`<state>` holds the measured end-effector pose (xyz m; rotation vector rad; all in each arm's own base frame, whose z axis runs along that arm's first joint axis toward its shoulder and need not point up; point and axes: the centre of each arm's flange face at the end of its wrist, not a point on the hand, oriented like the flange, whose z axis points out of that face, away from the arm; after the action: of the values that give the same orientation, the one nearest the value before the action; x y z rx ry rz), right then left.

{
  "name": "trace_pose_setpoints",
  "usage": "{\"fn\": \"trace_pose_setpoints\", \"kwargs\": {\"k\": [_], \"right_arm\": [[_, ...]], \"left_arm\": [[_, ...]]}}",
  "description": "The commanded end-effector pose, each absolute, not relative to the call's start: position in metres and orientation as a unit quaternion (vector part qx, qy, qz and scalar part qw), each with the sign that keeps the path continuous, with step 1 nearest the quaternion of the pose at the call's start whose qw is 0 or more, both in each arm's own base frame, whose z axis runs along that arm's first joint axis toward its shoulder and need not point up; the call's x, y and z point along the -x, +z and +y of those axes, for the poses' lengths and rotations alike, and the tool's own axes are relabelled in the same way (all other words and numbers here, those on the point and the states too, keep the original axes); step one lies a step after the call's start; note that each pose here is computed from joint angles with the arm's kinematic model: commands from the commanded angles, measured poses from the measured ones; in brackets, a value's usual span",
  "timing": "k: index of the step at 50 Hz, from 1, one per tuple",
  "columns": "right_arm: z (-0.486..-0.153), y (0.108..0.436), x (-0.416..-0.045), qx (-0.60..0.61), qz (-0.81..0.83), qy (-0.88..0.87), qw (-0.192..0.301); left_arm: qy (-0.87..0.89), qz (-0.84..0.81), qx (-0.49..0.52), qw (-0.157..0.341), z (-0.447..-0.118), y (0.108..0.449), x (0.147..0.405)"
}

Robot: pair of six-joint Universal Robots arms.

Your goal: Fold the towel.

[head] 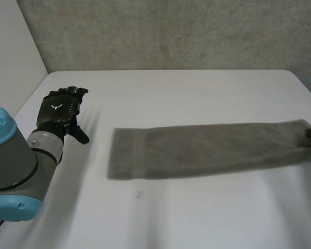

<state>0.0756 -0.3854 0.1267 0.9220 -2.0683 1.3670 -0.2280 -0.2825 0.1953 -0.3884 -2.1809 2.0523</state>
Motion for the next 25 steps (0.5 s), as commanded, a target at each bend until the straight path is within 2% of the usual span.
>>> {"fn": "trace_pose_setpoints", "kwargs": {"k": [1, 6, 8, 9, 10, 11, 12, 13, 14, 16, 17, 19, 22, 24, 25], "right_arm": [[-0.401, 0.151, -0.034, -0.332, -0.739, 0.49, 0.321], [-0.404, 0.181, -0.046, -0.316, -0.717, 0.532, 0.32], [-0.394, 0.21, -0.102, -0.329, -0.681, 0.597, 0.268], [-0.394, 0.211, -0.103, -0.329, -0.68, 0.597, 0.268], [-0.386, 0.22, -0.132, -0.337, -0.665, 0.626, 0.229], [-0.386, 0.221, -0.132, -0.338, -0.665, 0.626, 0.229], [-0.374, 0.227, -0.165, -0.35, -0.651, 0.649, 0.18], [-0.362, 0.228, -0.191, -0.364, -0.641, 0.661, 0.137], [-0.362, 0.228, -0.191, -0.364, -0.641, 0.662, 0.137], [-0.331, 0.228, -0.248, -0.404, -0.612, 0.678, 0.054], [-0.331, 0.228, -0.248, -0.404, -0.612, 0.678, 0.053], [-0.292, 0.216, -0.3, -0.454, -0.585, 0.672, -0.017], [-0.273, 0.203, -0.321, -0.478, -0.577, 0.66, -0.047], [-0.24, 0.18, -0.353, -0.516, -0.567, 0.636, -0.087], [-0.24, 0.18, -0.353, -0.517, -0.567, 0.636, -0.087]], "left_arm": [[0.679, -0.72, 0.129, 0.061, -0.282, 0.196, 0.228], [0.679, -0.72, 0.128, 0.061, -0.282, 0.196, 0.228], [0.679, -0.72, 0.129, 0.061, -0.282, 0.196, 0.228], [0.679, -0.72, 0.129, 0.061, -0.282, 0.196, 0.228], [0.679, -0.72, 0.129, 0.061, -0.282, 0.196, 0.228], [0.678, -0.721, 0.129, 0.061, -0.281, 0.195, 0.228], [0.678, -0.721, 0.129, 0.061, -0.281, 0.195, 0.228], [0.681, -0.719, 0.128, 0.061, -0.281, 0.197, 0.228], [0.681, -0.718, 0.128, 0.062, -0.281, 0.198, 0.228], [0.683, -0.717, 0.128, 0.062, -0.281, 0.199, 0.228], [0.682, -0.717, 0.128, 0.062, -0.281, 0.198, 0.228], [0.682, -0.717, 0.128, 0.062, -0.281, 0.198, 0.228], [0.683, -0.717, 0.128, 0.062, -0.281, 0.199, 0.228], [0.682, -0.717, 0.128, 0.062, -0.281, 0.198, 0.228], [0.682, -0.717, 0.128, 0.062, -0.281, 0.198, 0.228]]}}
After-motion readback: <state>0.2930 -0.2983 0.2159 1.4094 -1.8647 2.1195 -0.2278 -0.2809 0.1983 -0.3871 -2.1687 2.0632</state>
